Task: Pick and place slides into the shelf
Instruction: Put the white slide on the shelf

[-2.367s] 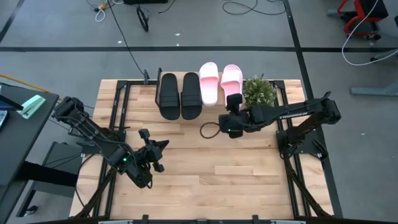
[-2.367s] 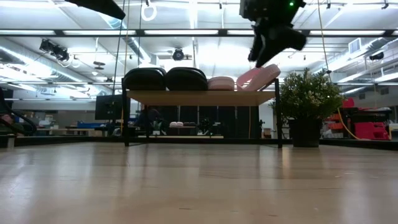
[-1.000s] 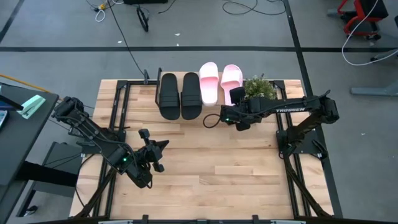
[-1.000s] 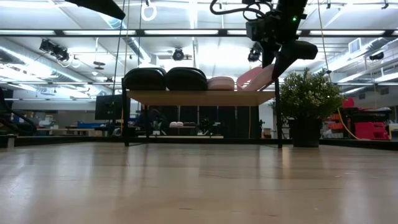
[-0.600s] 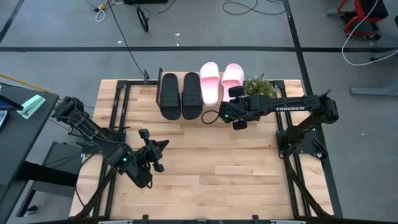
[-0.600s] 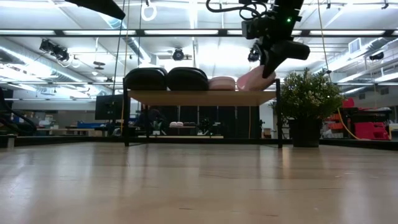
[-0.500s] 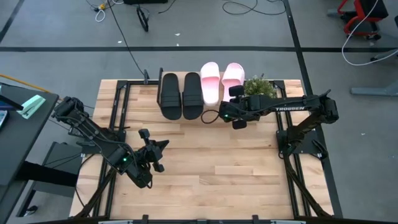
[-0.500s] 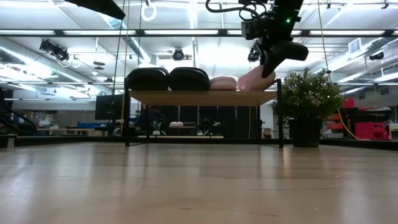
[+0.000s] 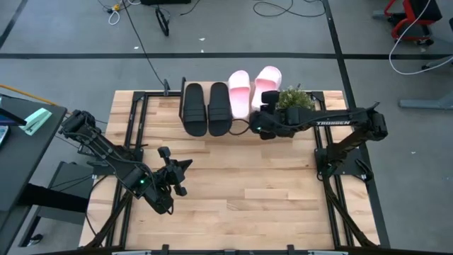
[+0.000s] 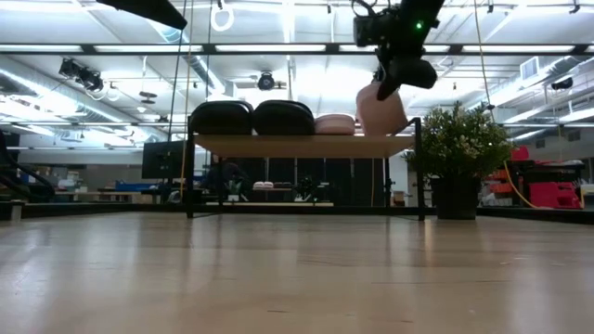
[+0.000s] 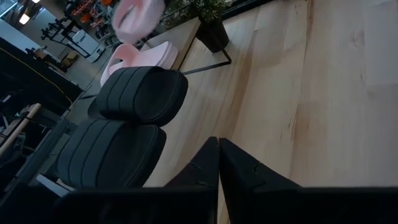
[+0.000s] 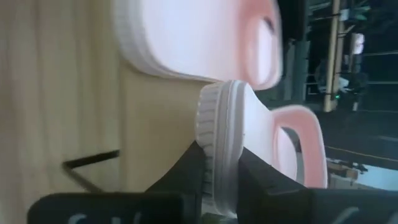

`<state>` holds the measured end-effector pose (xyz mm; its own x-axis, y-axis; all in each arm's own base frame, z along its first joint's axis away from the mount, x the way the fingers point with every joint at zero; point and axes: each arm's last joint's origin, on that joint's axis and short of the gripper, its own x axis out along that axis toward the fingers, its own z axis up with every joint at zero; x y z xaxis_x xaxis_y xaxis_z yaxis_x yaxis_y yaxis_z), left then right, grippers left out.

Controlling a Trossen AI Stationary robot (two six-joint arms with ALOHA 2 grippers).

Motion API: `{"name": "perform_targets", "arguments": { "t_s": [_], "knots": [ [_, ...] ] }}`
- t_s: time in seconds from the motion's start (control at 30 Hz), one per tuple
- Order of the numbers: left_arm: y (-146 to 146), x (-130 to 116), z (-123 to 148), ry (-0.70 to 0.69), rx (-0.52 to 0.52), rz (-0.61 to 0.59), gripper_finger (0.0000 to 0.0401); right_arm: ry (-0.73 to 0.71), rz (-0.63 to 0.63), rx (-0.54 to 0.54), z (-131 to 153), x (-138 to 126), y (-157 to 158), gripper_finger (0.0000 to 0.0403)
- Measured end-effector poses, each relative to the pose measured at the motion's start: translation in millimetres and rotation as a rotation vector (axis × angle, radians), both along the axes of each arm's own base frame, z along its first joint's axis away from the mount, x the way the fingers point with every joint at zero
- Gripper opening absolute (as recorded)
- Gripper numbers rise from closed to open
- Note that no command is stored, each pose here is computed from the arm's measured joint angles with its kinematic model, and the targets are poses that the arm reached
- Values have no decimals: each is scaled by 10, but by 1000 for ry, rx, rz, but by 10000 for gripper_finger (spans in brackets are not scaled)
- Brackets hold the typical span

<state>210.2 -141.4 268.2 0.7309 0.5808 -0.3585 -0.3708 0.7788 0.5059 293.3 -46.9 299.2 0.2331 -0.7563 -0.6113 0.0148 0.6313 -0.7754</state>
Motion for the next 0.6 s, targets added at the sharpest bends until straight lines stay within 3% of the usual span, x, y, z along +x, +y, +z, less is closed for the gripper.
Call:
{"name": "perform_targets", "arguments": {
  "t_s": [0.2, 0.33, 0.6],
  "knots": [
    [2, -2, -1, 3, 3, 0, 24, -165, 45, -42, 335, -59, 5, 57],
    [2, -2, -2, 3, 2, 0, 18, -379, 111, 35, 588, -182, -34, 57],
    [2, -1, -1, -18, -23, 13, 15, -466, 109, 119, 596, -498, -293, 56]
  ]
}}
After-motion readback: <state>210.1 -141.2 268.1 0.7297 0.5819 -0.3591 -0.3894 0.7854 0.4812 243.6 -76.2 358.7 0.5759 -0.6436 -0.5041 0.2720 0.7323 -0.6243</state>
